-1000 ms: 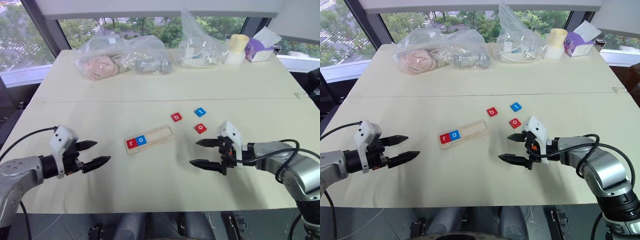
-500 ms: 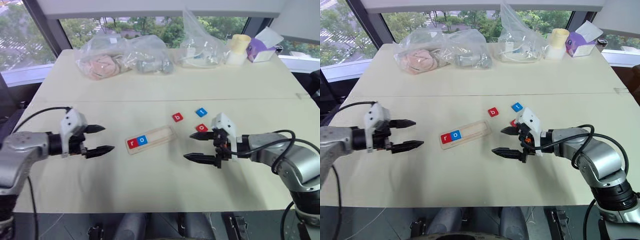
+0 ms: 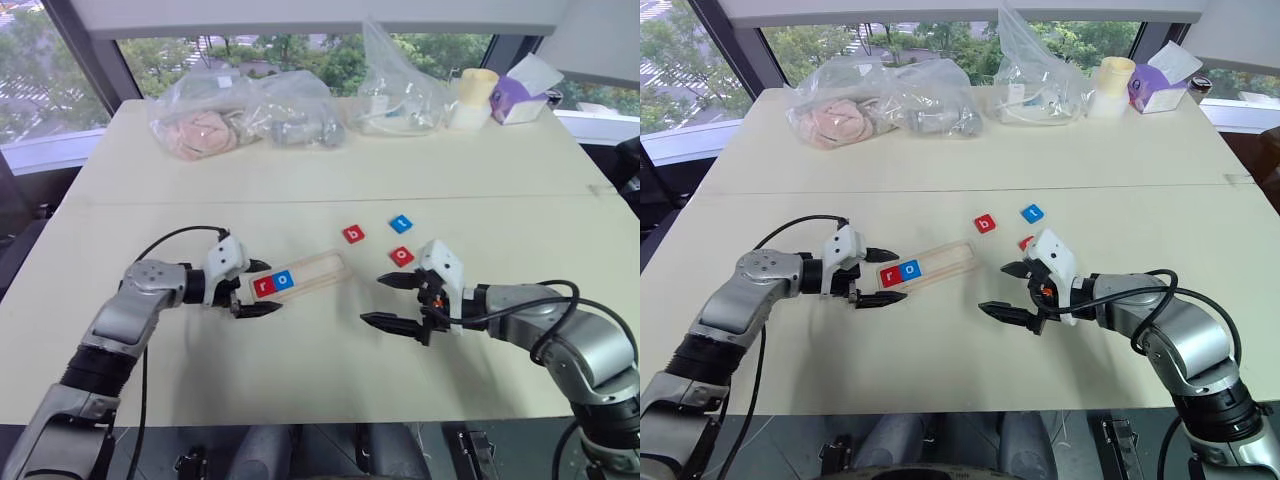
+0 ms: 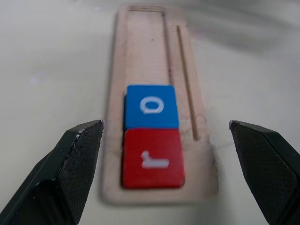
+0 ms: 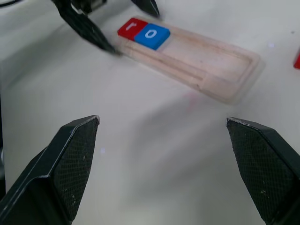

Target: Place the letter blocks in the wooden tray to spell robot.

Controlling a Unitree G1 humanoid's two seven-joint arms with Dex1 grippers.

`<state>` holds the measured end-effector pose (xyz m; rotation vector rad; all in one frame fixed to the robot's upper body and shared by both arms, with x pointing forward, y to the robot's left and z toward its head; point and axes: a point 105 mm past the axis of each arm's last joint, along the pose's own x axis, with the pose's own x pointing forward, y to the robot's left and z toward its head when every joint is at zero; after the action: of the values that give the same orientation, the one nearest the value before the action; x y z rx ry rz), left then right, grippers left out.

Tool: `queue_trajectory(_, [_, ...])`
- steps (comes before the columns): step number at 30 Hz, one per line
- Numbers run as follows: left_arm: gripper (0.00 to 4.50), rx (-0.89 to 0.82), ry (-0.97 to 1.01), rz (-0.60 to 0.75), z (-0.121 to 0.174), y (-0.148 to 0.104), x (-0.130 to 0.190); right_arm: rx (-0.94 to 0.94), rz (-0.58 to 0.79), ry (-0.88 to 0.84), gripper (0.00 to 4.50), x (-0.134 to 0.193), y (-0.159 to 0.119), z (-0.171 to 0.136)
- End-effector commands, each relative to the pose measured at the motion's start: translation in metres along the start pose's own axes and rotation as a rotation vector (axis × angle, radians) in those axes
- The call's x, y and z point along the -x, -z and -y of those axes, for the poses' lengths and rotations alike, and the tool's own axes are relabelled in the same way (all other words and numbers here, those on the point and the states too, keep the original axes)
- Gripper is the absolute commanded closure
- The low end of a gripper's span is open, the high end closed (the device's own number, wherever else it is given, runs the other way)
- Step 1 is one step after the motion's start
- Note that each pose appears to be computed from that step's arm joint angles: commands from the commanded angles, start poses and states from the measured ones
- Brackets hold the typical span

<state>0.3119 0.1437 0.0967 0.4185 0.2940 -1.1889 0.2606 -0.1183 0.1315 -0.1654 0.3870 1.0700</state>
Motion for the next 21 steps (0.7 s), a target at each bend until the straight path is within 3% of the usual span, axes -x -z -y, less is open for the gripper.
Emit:
queue_trajectory(1, [0.0, 0.026, 0.036, -0.008, 0.009, 0.007, -0.008, 0.025, 0.023, -0.005, 0.07, 0.0, -0.004, -0.006])
queue_trajectory(6, [0.0, 0.068, 0.023, -0.07, 0.008, 0.023, -0.01, 0.027, 0.028, 0.01, 0.07, 0.0, -0.006, -0.003])
queue_trajectory(9, [0.79, 0.062, 0.023, -0.111, 0.009, 0.033, -0.006, 0.028, 0.025, 0.015, 0.0, 0.001, -0.006, -0.001])
queue_trajectory(14, [2.9, 0.034, 0.021, -0.128, 0.009, 0.037, -0.005, 0.032, 0.022, 0.027, 0.0, 0.003, -0.006, 0.003])
queue_trajectory(21, [2.9, -0.029, 0.066, -0.105, 0.006, 0.027, -0.007, 0.033, 0.024, 0.037, 0.0, 0.003, -0.006, 0.005])
